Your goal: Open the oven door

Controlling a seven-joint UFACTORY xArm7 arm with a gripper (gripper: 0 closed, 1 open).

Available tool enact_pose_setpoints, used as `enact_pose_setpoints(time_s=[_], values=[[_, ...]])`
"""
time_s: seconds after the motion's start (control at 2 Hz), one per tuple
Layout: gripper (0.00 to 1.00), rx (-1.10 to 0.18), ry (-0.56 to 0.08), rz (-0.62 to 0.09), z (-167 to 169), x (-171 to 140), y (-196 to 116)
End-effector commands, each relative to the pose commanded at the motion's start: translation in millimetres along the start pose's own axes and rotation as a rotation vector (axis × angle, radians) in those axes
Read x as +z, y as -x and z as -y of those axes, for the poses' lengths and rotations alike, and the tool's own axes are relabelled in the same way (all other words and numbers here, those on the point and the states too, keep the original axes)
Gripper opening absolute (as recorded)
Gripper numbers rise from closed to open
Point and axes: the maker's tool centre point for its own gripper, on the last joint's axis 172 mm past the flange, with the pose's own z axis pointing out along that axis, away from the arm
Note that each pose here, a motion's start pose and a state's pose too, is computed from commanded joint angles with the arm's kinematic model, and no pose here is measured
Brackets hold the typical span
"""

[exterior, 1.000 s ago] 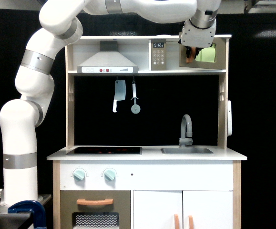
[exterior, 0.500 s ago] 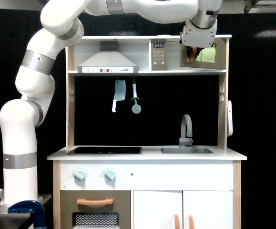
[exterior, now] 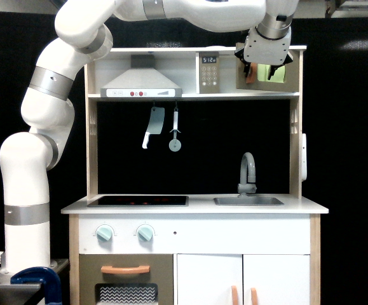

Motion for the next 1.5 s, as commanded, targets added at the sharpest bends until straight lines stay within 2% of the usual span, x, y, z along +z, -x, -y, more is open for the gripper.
enact_pose_setpoints(time_s=[0.5, 1.0, 1.5], values=[[1.0, 0.0, 0.0, 0.0, 10, -11, 6], [1.0, 0.0, 0.0, 0.0, 52, -40, 85], [1.0, 0.0, 0.0, 0.0, 80, -74, 170]])
